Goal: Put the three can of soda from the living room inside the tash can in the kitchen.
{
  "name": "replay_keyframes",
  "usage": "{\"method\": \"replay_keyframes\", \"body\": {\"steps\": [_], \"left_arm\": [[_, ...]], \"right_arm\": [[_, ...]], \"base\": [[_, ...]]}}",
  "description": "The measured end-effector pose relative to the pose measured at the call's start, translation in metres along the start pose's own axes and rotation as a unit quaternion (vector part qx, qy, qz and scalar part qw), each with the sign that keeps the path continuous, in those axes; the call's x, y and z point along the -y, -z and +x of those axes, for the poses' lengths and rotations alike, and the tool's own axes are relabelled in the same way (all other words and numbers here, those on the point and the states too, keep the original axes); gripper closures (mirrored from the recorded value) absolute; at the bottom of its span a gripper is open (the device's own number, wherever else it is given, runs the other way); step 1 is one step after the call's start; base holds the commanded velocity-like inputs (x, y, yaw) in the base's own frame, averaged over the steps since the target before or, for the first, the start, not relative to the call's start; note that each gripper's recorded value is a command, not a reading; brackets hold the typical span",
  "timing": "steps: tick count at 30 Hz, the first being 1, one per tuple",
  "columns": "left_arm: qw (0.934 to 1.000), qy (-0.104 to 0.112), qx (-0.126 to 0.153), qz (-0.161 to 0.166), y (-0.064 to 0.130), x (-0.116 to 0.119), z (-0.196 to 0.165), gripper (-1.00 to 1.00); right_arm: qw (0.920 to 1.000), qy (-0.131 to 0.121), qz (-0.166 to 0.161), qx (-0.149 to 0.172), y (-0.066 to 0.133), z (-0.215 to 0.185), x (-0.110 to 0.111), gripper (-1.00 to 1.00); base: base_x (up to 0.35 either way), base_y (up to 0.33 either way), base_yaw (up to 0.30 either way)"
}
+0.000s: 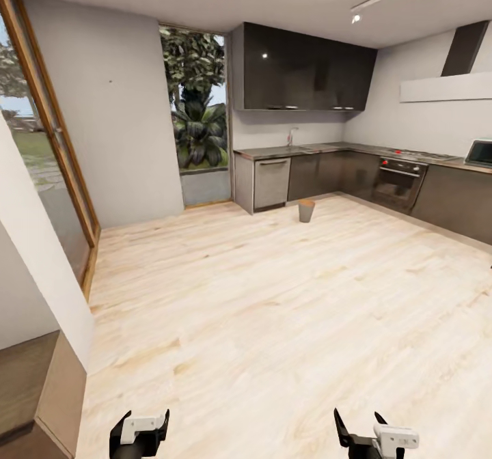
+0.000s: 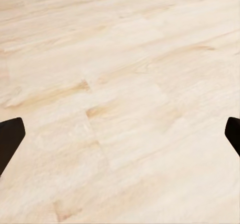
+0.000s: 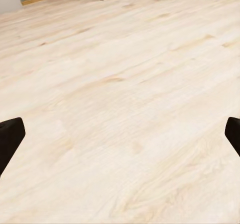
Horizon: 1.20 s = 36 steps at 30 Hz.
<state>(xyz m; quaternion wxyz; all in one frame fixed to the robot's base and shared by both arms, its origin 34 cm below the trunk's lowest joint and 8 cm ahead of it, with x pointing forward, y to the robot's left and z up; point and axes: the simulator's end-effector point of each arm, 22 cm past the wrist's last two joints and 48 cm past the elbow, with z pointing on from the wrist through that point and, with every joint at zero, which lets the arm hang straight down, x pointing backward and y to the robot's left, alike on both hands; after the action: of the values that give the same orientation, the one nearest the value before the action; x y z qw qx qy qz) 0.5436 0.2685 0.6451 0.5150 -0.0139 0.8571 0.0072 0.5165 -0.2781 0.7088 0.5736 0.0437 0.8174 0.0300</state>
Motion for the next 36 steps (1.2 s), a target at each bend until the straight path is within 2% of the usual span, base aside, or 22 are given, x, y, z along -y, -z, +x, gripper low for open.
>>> {"method": "replay_keyframes", "body": {"steps": [13,36], "left_arm": [[1.0000,0.000,0.000,0.000,0.0001,0.0000,0.0002,-1.00],[1.0000,0.000,0.000,0.000,0.0000,0.0000,0.0000,-1.00]], "right_arm": [[1.0000,-0.002,0.001,0.001,0.0001,-0.0004,0.0006,-1.00],[1.0000,-0.003,0.001,0.000,0.0001,0.0004,0.0003,-1.00]], "base": [[0.320,0.005,-0.029],[0.315,0.000,-0.221]]}}
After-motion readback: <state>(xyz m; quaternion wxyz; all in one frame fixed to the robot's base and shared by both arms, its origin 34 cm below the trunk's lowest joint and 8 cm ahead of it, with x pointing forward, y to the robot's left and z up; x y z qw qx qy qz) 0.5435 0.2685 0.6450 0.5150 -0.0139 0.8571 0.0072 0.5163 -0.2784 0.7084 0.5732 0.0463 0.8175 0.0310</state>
